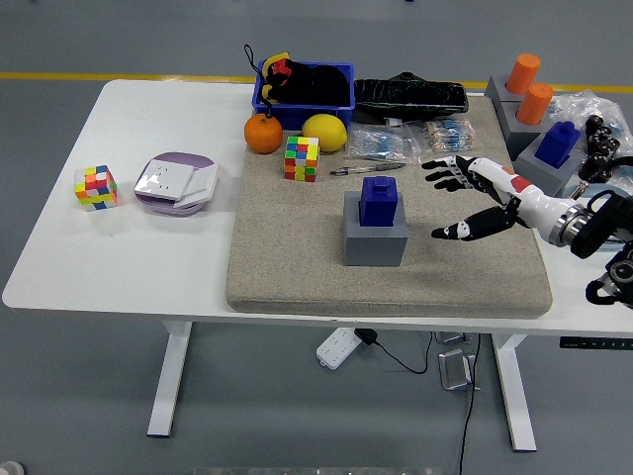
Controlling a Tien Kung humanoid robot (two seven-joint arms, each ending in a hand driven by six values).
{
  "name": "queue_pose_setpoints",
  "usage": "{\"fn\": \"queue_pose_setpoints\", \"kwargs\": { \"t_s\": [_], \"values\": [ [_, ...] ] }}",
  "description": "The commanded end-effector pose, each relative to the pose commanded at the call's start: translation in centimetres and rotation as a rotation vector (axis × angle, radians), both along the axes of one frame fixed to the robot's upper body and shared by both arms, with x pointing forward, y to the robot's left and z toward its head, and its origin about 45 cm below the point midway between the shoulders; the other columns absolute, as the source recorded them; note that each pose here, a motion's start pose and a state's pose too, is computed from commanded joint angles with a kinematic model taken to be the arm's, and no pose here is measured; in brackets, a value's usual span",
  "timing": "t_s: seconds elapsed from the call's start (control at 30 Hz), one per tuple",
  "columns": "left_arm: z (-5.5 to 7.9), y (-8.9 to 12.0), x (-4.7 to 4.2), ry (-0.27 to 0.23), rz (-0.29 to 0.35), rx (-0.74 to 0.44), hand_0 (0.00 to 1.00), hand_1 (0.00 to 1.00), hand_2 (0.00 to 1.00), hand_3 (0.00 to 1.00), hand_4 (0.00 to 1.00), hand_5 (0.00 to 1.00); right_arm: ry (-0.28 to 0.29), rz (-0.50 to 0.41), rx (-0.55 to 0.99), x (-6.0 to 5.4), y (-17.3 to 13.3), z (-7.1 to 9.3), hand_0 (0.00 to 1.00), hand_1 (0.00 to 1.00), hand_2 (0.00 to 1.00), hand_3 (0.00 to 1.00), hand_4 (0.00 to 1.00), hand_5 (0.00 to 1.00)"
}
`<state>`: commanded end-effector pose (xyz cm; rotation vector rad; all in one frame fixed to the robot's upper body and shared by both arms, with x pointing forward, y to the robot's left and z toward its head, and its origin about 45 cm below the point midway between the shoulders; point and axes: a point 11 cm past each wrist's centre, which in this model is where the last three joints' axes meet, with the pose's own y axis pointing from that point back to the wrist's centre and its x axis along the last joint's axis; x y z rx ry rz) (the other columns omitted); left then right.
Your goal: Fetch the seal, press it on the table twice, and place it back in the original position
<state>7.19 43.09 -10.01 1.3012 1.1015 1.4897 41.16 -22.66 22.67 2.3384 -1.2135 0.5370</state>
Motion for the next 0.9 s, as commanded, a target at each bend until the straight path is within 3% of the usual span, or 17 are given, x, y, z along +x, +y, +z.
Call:
{"fn": "queue_pose_setpoints", "kwargs": {
  "t_s": [0.37, 0.4, 0.53, 0.6, 0.9],
  "values": [
    [0.0, 0.1, -0.11, 0.005, -0.002, 0.001, 0.793, 0.745, 0.737, 0.761, 0.626, 0.444, -0.016, 0.008, 0.059, 1.2, 2.6, 0.1, 0.863, 0.825, 0.839, 0.905, 0.998, 0.002],
    [0.0, 0.0, -0.1, 0.006, -0.003, 0.001, 0.793, 0.745, 0.737, 0.761, 0.626, 0.444, -0.016, 0.007, 0.068, 1.4, 2.8, 0.1, 0.824, 0.761, 0.779, 0.872, 0.998, 0.002],
    [0.0, -0.1, -0.08, 0.006, -0.005, -0.001, 0.793, 0.745, 0.737, 0.761, 0.626, 0.444, -0.011, 0.01, 0.085, 1.7, 3.6, -0.2, 0.824, 0.761, 0.779, 0.872, 0.998, 0.002],
    [-0.1, -0.1, -0.02, 0.005, -0.005, -0.002, 0.793, 0.745, 0.737, 0.762, 0.625, 0.443, -0.006, 0.011, 0.086, 1.8, 3.8, -0.4, 0.787, 0.724, 0.735, 0.816, 0.998, 0.002],
    [-0.1, -0.2, -0.01, 0.006, -0.009, -0.002, 0.793, 0.745, 0.737, 0.762, 0.626, 0.447, 0.032, 0.012, 0.093, 1.6, 4.3, -1.9, 0.773, 0.712, 0.726, 0.803, 0.998, 0.002]
  ]
}}
